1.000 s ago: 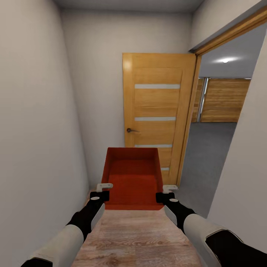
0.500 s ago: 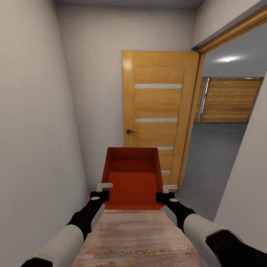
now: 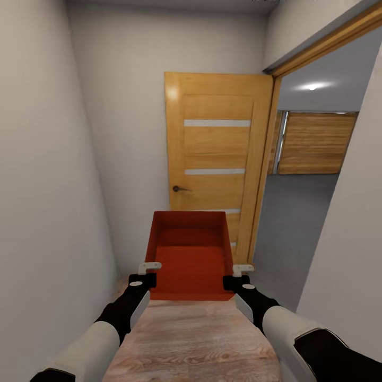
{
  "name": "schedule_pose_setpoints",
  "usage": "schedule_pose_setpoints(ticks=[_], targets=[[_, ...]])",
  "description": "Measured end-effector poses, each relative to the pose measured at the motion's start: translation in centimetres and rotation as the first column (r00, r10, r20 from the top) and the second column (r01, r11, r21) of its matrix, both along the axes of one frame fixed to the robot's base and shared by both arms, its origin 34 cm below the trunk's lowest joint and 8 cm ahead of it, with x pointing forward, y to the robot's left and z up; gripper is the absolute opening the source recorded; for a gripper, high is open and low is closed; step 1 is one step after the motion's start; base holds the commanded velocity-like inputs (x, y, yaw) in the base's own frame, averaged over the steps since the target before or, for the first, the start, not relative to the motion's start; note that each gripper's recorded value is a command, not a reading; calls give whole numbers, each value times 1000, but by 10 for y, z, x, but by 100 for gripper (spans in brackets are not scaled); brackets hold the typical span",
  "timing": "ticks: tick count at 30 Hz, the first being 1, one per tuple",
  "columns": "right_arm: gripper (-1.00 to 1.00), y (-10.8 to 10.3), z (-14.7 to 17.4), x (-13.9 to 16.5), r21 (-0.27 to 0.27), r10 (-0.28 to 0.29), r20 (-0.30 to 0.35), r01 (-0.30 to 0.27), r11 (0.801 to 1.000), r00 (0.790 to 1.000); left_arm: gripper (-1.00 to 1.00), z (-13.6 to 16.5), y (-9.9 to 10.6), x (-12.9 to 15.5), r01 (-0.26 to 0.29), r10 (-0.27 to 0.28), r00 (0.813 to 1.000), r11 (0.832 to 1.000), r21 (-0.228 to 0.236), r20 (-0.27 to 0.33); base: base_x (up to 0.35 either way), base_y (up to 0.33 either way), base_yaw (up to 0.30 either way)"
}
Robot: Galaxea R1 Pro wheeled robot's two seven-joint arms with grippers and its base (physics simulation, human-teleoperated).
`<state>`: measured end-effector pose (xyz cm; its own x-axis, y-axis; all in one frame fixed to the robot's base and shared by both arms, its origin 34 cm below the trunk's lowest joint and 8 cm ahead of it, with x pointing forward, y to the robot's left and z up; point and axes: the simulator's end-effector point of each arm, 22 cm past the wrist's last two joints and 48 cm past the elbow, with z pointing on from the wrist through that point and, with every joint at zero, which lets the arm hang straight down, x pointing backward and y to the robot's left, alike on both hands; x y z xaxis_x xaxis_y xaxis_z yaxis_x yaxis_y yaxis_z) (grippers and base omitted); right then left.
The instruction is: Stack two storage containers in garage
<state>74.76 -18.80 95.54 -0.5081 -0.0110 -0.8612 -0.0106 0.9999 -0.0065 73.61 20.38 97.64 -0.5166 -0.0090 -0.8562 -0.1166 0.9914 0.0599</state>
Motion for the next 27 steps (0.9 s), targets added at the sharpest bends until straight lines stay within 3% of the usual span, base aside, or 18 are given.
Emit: schedule_pose_setpoints(ticks=[14,27], targets=[[-100,-1,0,0,-1,1,1,-1,1000,1000,-100,0,-1,0,-1,1,1000,1000,-2,1,12,12,-228],[-100,0,0,0,-1,1,0,-1,1000,1000,-100,0,0,0,-1,1,1000,1000,-1,1,204,218,-43]])
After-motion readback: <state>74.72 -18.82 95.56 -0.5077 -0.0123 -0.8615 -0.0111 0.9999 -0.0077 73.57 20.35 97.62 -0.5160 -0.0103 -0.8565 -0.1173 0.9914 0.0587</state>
